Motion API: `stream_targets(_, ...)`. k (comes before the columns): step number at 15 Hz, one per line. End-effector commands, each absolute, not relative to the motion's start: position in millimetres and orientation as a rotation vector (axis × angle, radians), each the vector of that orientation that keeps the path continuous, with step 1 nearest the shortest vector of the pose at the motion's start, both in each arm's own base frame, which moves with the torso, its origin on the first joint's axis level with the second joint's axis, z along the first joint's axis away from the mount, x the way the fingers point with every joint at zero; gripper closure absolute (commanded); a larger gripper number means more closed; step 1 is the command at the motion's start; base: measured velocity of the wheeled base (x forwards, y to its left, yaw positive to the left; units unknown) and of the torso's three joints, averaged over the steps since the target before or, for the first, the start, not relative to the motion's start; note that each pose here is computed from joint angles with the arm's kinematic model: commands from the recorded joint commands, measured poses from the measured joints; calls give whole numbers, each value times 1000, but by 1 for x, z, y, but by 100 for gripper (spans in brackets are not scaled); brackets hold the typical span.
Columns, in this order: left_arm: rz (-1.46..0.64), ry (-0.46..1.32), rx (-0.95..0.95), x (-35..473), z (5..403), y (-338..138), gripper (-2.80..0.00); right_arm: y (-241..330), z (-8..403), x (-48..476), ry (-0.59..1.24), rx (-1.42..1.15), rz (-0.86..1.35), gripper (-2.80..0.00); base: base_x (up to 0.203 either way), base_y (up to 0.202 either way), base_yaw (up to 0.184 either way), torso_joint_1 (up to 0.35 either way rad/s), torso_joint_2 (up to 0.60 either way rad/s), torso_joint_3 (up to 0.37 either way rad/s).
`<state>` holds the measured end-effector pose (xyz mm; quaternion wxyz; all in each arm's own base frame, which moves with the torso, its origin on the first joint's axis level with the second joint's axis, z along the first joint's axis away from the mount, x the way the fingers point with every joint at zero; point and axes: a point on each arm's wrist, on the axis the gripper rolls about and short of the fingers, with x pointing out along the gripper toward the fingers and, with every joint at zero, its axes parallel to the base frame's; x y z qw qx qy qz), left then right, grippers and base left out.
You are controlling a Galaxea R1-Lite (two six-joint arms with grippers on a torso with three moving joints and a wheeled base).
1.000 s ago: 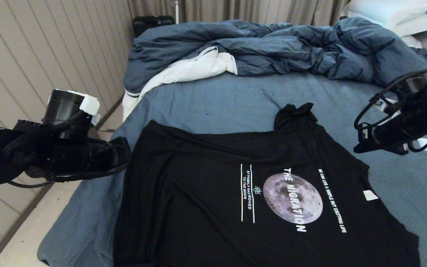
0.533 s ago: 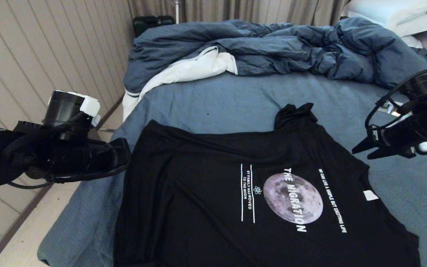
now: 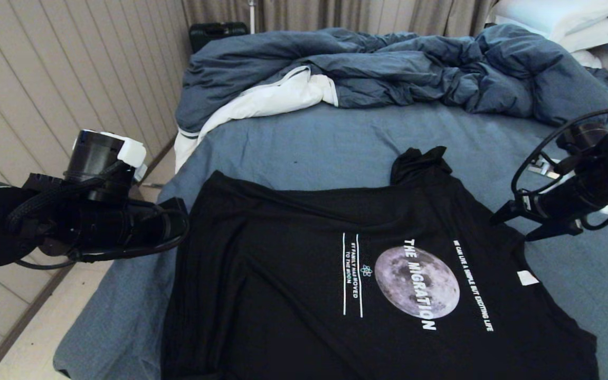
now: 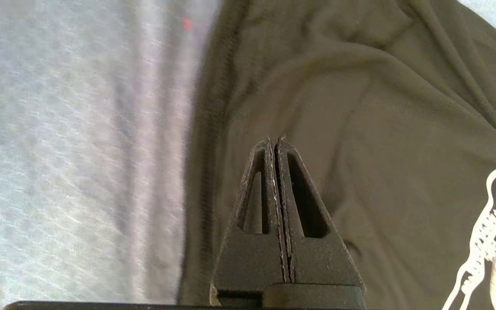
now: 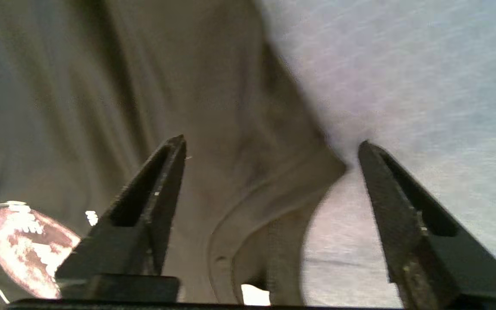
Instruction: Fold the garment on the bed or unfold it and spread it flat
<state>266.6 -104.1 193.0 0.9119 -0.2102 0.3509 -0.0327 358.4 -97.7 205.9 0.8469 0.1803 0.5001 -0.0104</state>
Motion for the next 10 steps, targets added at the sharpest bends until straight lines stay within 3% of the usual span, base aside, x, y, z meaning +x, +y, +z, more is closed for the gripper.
stream_targets(1, -64, 729, -435, 268, 191, -104, 0, -99, 198, 362, 1080, 389, -20, -280, 0, 0, 0, 0, 0, 0)
stream_targets(2, -63, 730, -435, 268, 191, -105, 0, -98, 195, 362, 1090, 391, -21, -280, 0, 0, 0, 0, 0, 0)
stream_targets(3, -63, 731, -434, 268, 191, -105, 0, -98, 192, 362, 1097, 393, -21, 0, 0, 0, 0, 0, 0, 0)
stream_targets(10, -60, 740, -431, 270, 188, -105, 0, -103, 200, 371, 1048, 390, -24, 0, 0, 0, 0, 0, 0, 0)
